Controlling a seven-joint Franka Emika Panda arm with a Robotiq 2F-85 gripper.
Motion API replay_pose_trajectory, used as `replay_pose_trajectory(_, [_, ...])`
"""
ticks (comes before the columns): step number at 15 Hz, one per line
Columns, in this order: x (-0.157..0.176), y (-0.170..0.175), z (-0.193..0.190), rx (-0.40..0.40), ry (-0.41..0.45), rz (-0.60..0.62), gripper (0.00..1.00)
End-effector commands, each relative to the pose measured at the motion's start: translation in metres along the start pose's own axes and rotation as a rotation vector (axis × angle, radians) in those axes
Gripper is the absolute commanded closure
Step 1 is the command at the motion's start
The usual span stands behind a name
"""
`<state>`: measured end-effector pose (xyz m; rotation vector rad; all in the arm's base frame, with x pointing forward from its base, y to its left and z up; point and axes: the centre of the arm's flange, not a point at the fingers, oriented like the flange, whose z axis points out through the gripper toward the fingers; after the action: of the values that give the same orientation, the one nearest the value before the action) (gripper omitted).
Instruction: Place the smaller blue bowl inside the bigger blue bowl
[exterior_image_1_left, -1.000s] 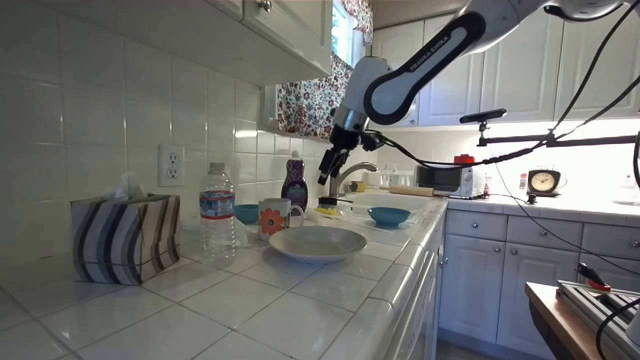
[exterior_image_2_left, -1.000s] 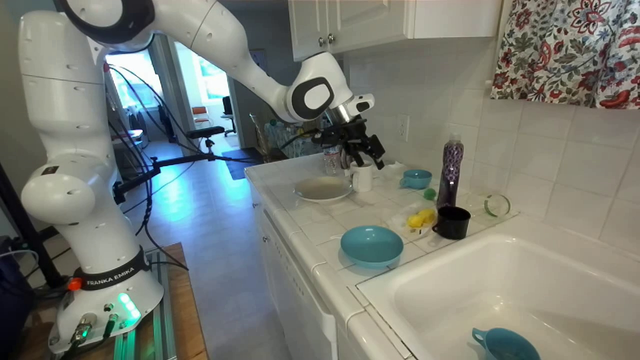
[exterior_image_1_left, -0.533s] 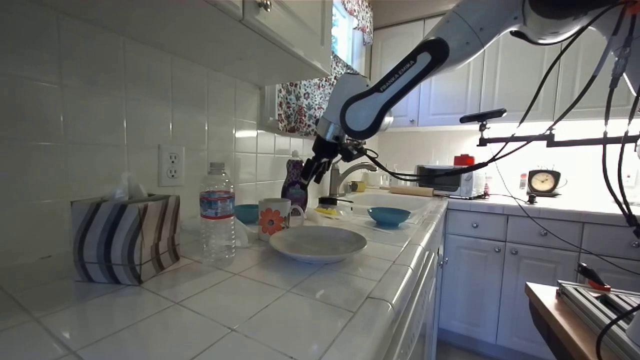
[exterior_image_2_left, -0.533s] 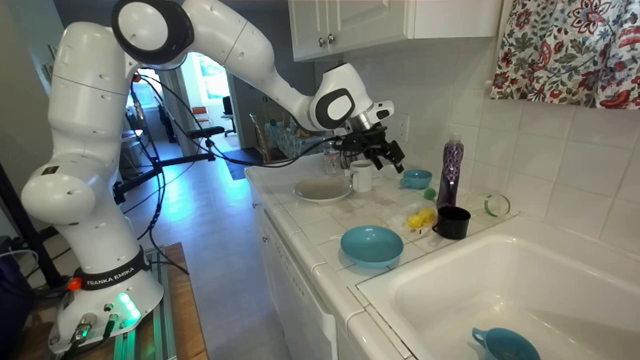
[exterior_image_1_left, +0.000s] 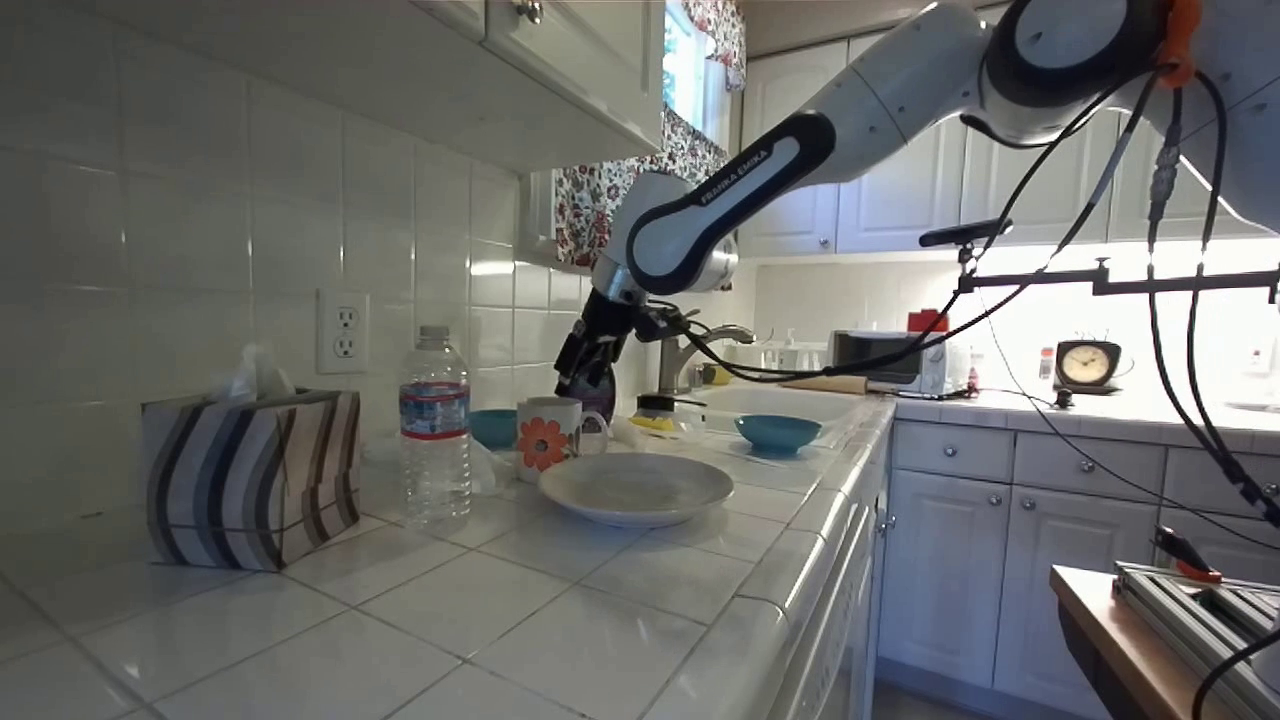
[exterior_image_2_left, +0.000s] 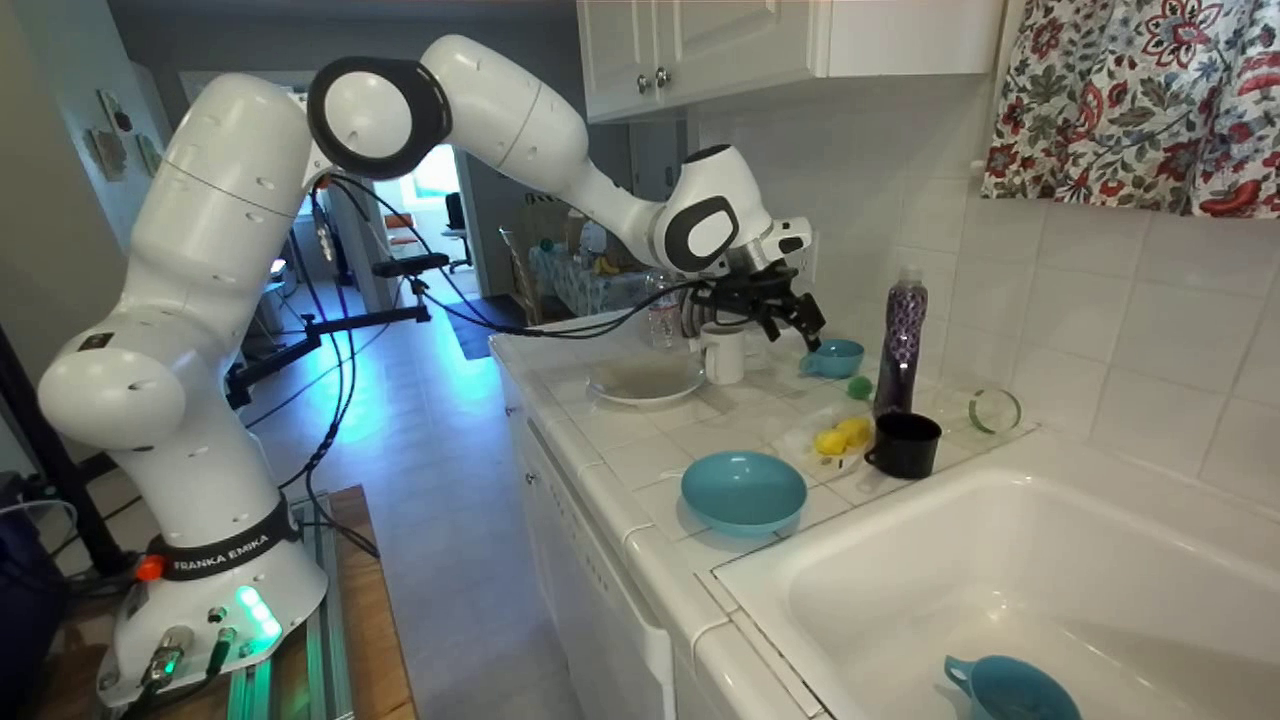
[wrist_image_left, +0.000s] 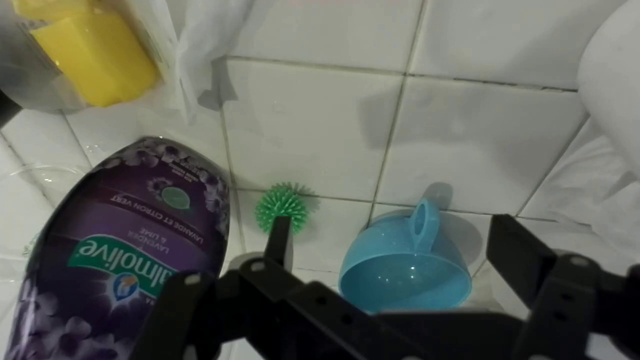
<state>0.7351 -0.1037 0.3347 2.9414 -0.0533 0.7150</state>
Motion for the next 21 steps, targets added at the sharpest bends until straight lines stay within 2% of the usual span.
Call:
replay_pose_trajectory(1, [0.035, 0.004, 0.029, 0.040, -0.023, 0.004, 0.00])
replay_pose_trajectory(12, [0.066, -0.016, 0.060, 0.068, -0.078, 0.006, 0.00])
replay_pose_trajectory(19, [0.080, -0.022, 0.078, 0.085, -0.102, 0.062, 0.00])
replay_pose_trajectory(20, [0.081, -0.025, 0.079, 0.087, -0.103, 0.064, 0.01])
replay_pose_trajectory(21, [0.082, -0.026, 0.080, 0.088, -0.104, 0.067, 0.06])
